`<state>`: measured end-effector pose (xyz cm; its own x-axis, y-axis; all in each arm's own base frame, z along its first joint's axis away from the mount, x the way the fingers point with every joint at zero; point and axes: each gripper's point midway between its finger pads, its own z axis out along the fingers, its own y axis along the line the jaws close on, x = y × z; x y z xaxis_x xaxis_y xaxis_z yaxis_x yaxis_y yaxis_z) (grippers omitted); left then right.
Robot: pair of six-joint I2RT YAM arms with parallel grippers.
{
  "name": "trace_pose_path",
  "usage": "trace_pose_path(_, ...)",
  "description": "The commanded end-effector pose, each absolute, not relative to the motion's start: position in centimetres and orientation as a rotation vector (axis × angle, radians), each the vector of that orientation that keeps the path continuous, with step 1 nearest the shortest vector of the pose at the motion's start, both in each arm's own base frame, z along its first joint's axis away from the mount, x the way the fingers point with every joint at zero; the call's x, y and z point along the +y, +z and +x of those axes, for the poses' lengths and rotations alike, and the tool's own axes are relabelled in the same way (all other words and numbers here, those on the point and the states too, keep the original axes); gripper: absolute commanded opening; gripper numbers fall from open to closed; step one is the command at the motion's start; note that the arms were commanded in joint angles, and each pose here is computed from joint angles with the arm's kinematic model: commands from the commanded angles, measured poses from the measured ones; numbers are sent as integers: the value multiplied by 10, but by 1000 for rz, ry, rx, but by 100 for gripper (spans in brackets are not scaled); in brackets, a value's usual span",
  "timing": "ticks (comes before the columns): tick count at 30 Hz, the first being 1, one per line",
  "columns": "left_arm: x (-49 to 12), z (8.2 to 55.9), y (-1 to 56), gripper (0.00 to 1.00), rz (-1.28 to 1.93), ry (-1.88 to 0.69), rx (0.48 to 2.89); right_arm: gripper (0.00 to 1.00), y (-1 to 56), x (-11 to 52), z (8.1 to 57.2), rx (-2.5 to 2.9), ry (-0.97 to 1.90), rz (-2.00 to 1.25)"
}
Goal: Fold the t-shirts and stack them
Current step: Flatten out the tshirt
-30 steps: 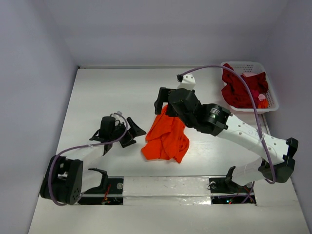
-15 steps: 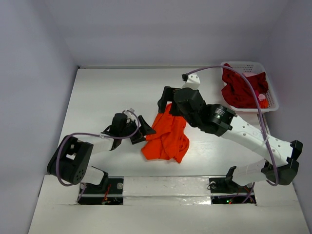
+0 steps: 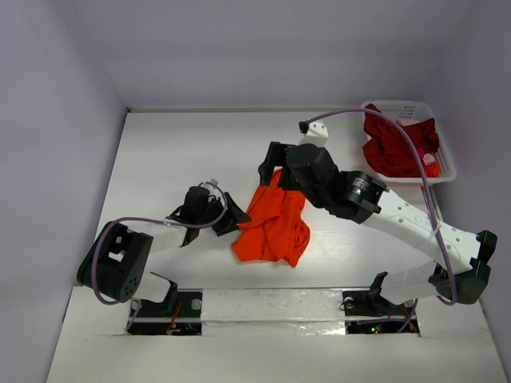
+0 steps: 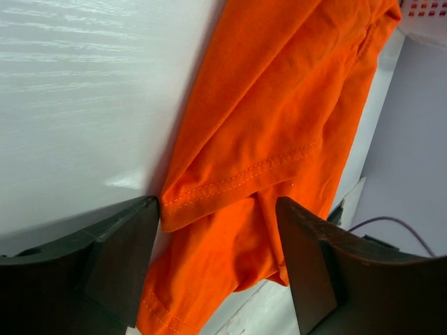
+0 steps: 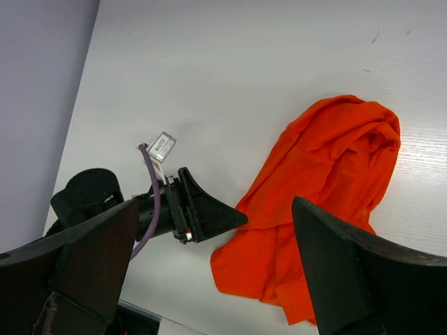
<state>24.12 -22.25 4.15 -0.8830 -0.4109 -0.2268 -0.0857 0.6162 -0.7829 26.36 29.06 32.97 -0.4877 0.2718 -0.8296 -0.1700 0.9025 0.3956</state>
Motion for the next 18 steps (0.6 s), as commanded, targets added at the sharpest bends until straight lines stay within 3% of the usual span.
trace_pose_path(1,-214,236,36,57,-425,-1100,2480,95,347,290,267,1956,580,105)
trace_pose_path(8,-216,237,35,34,-422,-1087,2490,95,346,293,267,1957,592,103)
trace_pose_path(18,-219,235,28,33,-430,-1097,2508,95,343,292,267,1960,583,99)
